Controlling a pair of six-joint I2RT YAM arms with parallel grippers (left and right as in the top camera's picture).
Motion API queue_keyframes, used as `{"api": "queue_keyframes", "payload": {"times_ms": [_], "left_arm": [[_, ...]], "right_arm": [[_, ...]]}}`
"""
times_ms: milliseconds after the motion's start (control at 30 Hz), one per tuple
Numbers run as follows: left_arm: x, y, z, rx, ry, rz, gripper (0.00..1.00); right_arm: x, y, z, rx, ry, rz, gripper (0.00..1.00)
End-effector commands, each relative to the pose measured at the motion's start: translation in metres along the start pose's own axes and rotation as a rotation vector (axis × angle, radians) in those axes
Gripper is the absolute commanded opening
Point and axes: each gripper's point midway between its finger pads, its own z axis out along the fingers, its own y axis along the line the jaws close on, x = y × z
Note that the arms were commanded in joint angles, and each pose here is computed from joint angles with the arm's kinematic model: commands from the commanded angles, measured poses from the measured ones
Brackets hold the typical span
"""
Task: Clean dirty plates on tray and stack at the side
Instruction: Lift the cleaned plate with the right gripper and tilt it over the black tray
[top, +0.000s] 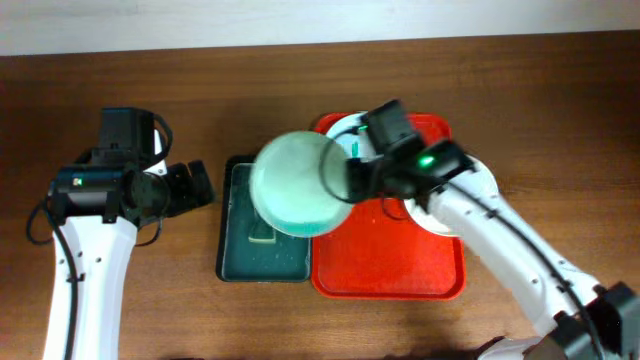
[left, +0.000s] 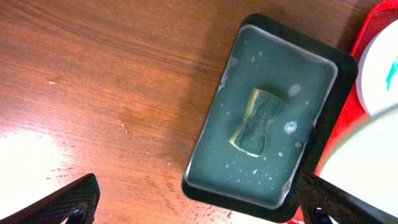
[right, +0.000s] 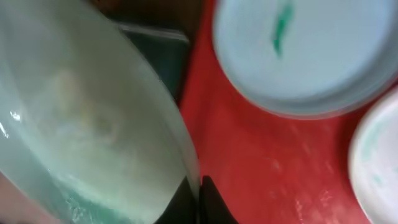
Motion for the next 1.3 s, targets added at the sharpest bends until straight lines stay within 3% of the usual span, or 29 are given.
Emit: {"api": "queue_keyframes", "payload": {"times_ms": [0, 133, 267, 433, 700, 1267], "left_arm": [[0.002, 0.000, -0.007, 0.009, -0.007, -0.002, 0.99], [0.004, 0.001, -0.007, 0.005, 0.003, -0.002, 0.99], [0.001, 0.000, -0.007, 0.009, -0.010, -0.002, 1.00], [-0.001, 0.003, -0.007, -0.007, -0.021, -0.002, 1.00], [-0.001, 0.003, -0.007, -0.007, -0.019, -0.003, 0.99], [0.001, 0.004, -0.007, -0.010, -0.012, -0.003, 0.99]], "right_arm": [[-0.019, 0.019, 0.010, 0.170, -0.172, -0.080, 0.04], [-0.037, 0.033, -0.012, 0.380, -0.391, -0.209, 0.04], [-0.033, 0.049, -0.027, 0.502, -0.457, -0.384, 0.04], [-0.027, 0.068, -0.061, 0.567, -0.568, -0.433, 0.04], [-0.022, 0.081, -0.082, 0.636, -0.590, -0.610, 0.04], [-0.020, 0.084, -0.082, 0.627, -0.590, -0.615, 0.04]]}}
